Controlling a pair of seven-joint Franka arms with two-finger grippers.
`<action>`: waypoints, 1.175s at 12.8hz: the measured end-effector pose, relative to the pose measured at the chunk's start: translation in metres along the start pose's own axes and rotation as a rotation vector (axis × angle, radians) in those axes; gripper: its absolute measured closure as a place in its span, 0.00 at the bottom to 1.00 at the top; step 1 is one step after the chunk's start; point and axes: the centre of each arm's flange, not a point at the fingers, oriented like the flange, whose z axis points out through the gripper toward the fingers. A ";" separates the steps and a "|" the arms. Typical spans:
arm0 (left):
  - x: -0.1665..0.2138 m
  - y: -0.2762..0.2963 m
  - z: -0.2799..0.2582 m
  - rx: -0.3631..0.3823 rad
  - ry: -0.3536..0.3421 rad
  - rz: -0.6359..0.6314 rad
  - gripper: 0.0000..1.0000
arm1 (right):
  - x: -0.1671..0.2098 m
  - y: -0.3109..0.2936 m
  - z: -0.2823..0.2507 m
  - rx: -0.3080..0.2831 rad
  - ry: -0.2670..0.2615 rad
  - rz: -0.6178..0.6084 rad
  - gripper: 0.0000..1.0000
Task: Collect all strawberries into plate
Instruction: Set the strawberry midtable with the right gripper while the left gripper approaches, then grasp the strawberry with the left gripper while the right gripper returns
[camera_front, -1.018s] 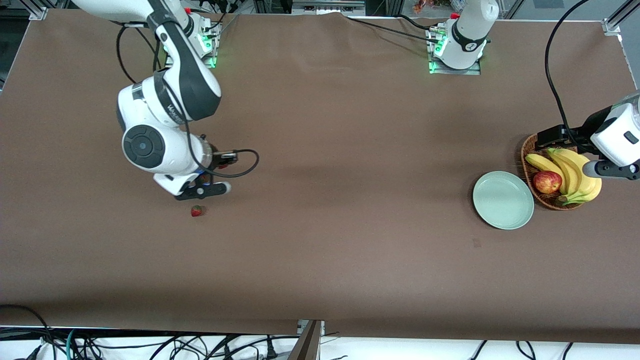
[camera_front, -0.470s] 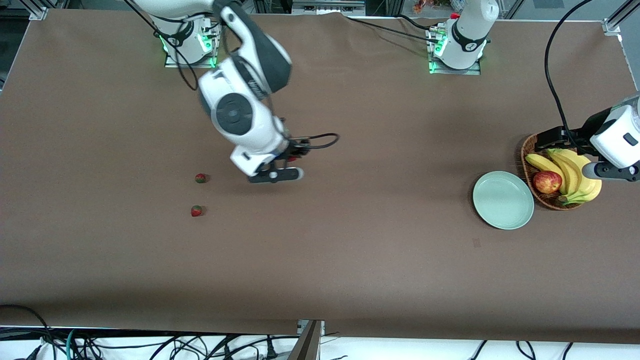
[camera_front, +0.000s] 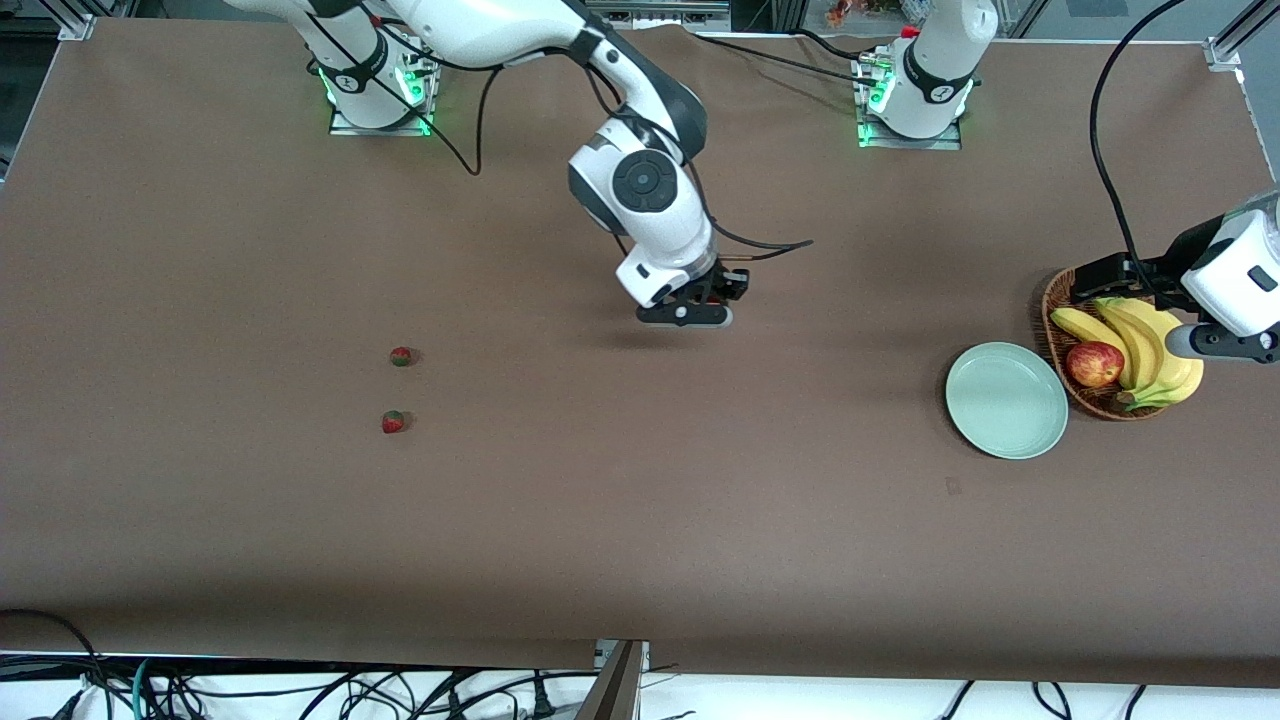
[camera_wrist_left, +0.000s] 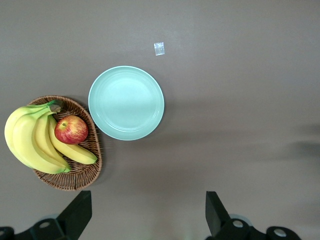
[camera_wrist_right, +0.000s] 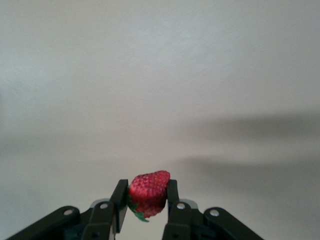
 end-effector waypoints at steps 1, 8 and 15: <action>0.000 0.000 0.000 0.000 0.000 0.000 0.00 | -0.008 -0.007 0.017 0.041 0.025 0.035 0.65; 0.011 0.000 0.020 -0.004 -0.036 0.000 0.00 | -0.032 -0.030 0.065 0.161 0.111 0.152 0.48; 0.086 0.040 0.165 -0.101 -0.164 0.042 0.00 | 0.008 -0.020 0.009 -0.019 0.067 0.096 0.39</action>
